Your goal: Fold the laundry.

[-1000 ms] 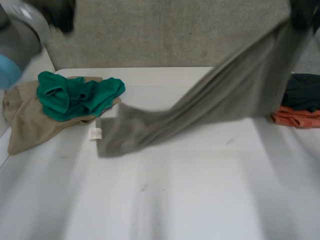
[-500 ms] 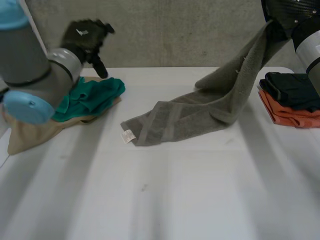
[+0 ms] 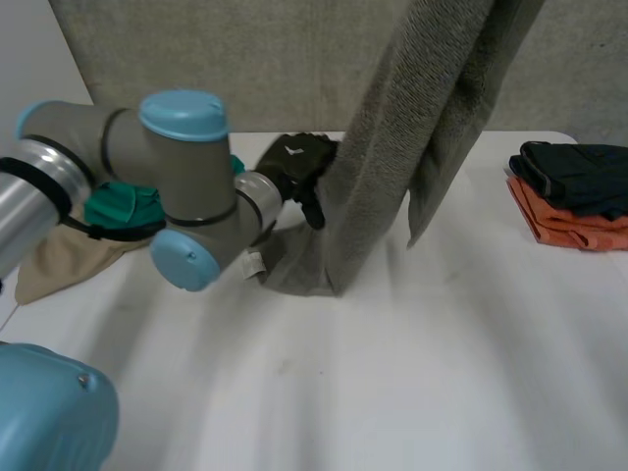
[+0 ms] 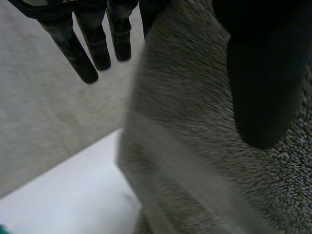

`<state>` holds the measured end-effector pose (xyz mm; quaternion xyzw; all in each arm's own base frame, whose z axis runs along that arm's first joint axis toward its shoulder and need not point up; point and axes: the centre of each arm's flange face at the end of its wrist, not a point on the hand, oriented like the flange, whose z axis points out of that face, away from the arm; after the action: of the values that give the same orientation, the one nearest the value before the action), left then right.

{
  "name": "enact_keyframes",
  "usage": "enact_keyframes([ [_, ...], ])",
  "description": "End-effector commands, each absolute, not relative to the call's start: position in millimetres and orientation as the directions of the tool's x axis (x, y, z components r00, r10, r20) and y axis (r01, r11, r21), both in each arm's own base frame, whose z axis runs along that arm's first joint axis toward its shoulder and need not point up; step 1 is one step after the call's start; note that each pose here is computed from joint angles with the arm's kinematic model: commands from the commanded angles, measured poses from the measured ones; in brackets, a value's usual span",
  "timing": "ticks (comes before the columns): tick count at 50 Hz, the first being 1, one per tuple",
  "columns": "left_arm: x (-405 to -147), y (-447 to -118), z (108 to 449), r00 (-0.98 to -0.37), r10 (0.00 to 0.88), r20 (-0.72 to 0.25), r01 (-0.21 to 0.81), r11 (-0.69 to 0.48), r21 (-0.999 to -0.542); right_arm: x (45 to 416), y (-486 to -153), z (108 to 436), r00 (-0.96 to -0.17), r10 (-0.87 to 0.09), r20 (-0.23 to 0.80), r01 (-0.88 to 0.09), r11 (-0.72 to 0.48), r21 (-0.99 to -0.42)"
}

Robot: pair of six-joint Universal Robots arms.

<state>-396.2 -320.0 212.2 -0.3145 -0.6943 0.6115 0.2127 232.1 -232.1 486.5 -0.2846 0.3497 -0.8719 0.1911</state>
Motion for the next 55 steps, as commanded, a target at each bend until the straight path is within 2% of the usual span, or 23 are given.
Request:
enact_keyframes([
  [1,-417.4,-285.8,199.9,-0.654,0.754,-0.051,0.211,0.118,-0.97,236.4,-228.0,493.1,-0.766,-0.536,0.355,0.15,-0.686,-0.712],
  [4,-414.8,-287.0,203.7,-0.681,0.73,-0.057,0.211,0.121,-0.97,236.9,-238.0,485.9,-0.776,-0.528,0.345,0.13,-0.669,-0.732],
  [5,-405.7,-296.3,209.3,-0.732,0.677,-0.075,0.21,0.119,-0.97,237.7,-245.1,478.9,-0.783,-0.518,0.345,0.106,-0.657,-0.747],
  [7,-394.7,-306.8,219.0,-0.785,0.612,-0.103,0.208,0.104,-0.973,238.3,-254.3,468.9,-0.788,-0.507,0.348,0.073,-0.639,-0.766],
  [9,-371.7,-324.5,236.2,-0.855,0.496,-0.152,0.22,0.08,-0.972,238.3,-270.5,451.2,-0.796,-0.485,0.363,0.01,-0.61,-0.792],
  [12,-350.9,-335.1,259.5,-0.888,0.412,-0.206,0.244,0.042,-0.969,235.2,-289.7,428.8,-0.804,-0.456,0.382,-0.068,-0.567,-0.821],
  [14,-335.8,-336.8,280.0,-0.882,0.398,-0.254,0.279,0.005,-0.96,231.6,-307.4,403.7,-0.805,-0.436,0.402,-0.148,-0.509,-0.848],
  [16,-326.6,-335.2,289.0,-0.867,0.411,-0.282,0.306,-0.008,-0.952,229.1,-316.6,386.3,-0.802,-0.429,0.415,-0.2,-0.463,-0.864],
  [17,-318.7,-331.6,298.3,-0.85,0.427,-0.309,0.33,-0.027,-0.944,226.5,-325.5,367.5,-0.795,-0.427,0.43,-0.252,-0.413,-0.875],
  [21,-301.0,-324.9,311.6,-0.804,0.455,-0.383,0.395,-0.073,-0.916,225.3,-337.3,324.5,-0.762,-0.44,0.476,-0.37,-0.307,-0.877],
  [24,-287.3,-329.2,317.8,-0.783,0.43,-0.449,0.446,-0.116,-0.888,225.9,-343.2,300.2,-0.739,-0.449,0.502,-0.434,-0.254,-0.865],
  [27,-275.4,-348.1,311.6,-0.776,0.378,-0.505,0.495,-0.13,-0.859,227.5,-356.7,271.0,-0.721,-0.434,0.541,-0.509,-0.199,-0.838],
  [31,-270.5,-369.5,294.8,-0.766,0.348,-0.54,0.54,-0.106,-0.835,231.8,-374.9,255.5,-0.738,-0.396,0.547,-0.528,-0.166,-0.833],
  [34,-270.6,-369.9,279.3,-0.757,0.38,-0.531,0.562,-0.035,-0.826,232.2,-383.3,249.3,-0.752,-0.372,0.545,-0.534,-0.14,-0.834],
  [38,-273.0,-348.4,263.3,-0.732,0.484,-0.48,0.595,0.109,-0.797,233.9,-381.6,238.9,-0.749,-0.381,0.542,-0.554,-0.089,-0.828],
  [41,-274.9,-327.9,252.7,-0.71,0.557,-0.431,0.621,0.206,-0.756,233.8,-371.1,229.0,-0.731,-0.425,0.535,-0.576,-0.039,-0.817],
  [42,-275.3,-318.6,244.7,-0.699,0.586,-0.41,0.638,0.252,-0.728,233.9,-367.6,225.9,-0.723,-0.439,0.534,-0.583,-0.027,-0.812],
  [46,-274.4,-305.8,224.4,-0.68,0.629,-0.377,0.666,0.313,-0.677,230.7,-351.1,210.2,-0.692,-0.493,0.527,-0.617,0.025,-0.786],
  [50,-276.3,-309.2,206.1,-0.683,0.621,-0.385,0.664,0.308,-0.682,228.9,-338.3,191.1,-0.665,-0.537,0.519,-0.63,0.029,-0.776],
  [55,-273.2,-313.6,200.3,-0.704,0.582,-0.407,0.652,0.301,-0.696,224.1,-337.9,178.5,-0.667,-0.523,0.531,-0.634,0.023,-0.773],
])
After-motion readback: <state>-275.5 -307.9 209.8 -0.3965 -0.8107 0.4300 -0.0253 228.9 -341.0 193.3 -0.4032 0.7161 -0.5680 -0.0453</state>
